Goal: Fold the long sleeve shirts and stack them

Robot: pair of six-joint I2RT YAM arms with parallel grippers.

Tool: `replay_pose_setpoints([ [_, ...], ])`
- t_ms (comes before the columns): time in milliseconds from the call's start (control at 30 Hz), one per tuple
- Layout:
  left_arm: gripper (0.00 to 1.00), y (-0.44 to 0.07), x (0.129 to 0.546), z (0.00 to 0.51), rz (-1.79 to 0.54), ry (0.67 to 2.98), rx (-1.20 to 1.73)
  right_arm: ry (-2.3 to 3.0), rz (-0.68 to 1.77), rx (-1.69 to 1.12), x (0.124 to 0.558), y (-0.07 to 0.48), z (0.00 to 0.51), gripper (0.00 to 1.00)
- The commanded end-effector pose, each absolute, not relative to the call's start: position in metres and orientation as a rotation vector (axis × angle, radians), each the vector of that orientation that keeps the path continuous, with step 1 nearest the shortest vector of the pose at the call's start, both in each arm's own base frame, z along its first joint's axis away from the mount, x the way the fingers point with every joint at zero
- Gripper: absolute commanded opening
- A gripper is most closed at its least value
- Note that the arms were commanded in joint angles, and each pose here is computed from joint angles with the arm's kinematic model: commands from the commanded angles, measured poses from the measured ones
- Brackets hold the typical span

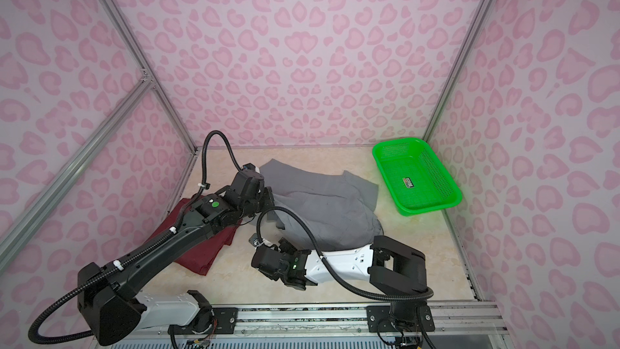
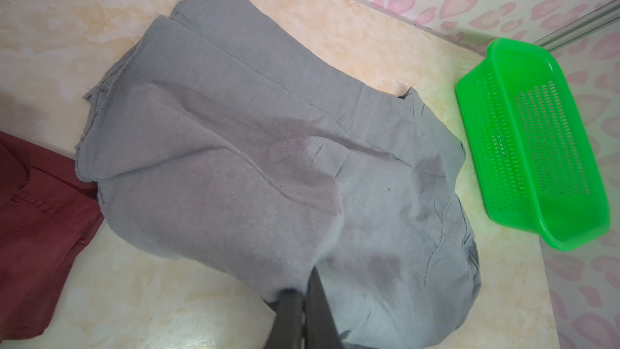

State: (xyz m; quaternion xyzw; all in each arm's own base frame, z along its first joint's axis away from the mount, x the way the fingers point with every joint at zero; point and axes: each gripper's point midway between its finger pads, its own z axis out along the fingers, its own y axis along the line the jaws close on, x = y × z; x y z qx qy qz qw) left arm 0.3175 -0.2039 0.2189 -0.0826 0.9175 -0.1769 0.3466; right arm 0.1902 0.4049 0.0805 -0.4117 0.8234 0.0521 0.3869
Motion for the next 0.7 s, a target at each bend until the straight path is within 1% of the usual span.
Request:
replay_pose_setpoints([
  [0, 0.04, -0.201, 0.317, 0.215, -0.446, 2.398, -0.199, 2.017, -0.043, -0.999, 0.221, 0.397, 0.079, 0.77],
  [133, 0.04, -0.197, 0.317, 0.216, -0.445, 2.400, -0.204, 2.061, -0.139, -0.893, 0.249, 0.372, 0.060, 0.76],
  [267, 0.04, -0.196, 0.317, 0.217, -0.454, 2.400, -0.207, 2.035, -0.265, -0.826, 0.271, 0.355, 0.052, 0.74],
  [333, 0.04, -0.196, 0.317, 0.216, -0.458, 2.403, -0.207, 2.029, -0.265, -0.783, 0.282, 0.348, 0.052, 0.74],
  [367, 0.04, -0.196, 0.317, 0.216, -0.460, 2.405, -0.207, 2.059, -0.243, -0.753, 0.289, 0.343, 0.048, 0.72],
  [467, 0.04, -0.193, 0.315, 0.216, -0.454, 2.406, -0.209, 2.137, -0.157, -0.708, 0.300, 0.333, 0.037, 0.56],
  [533, 0.04, -0.188, 0.314, 0.216, -0.449, 2.400, -0.214, 2.162, -0.124, -0.709, 0.303, 0.329, 0.034, 0.41],
  [600, 0.04, -0.184, 0.314, 0.216, -0.445, 2.397, -0.224, 2.161, -0.099, -0.726, 0.302, 0.330, 0.035, 0.29],
  [667, 0.04, -0.180, 0.314, 0.216, -0.442, 2.397, -0.232, 2.160, -0.073, -0.746, 0.299, 0.333, 0.038, 0.13],
])
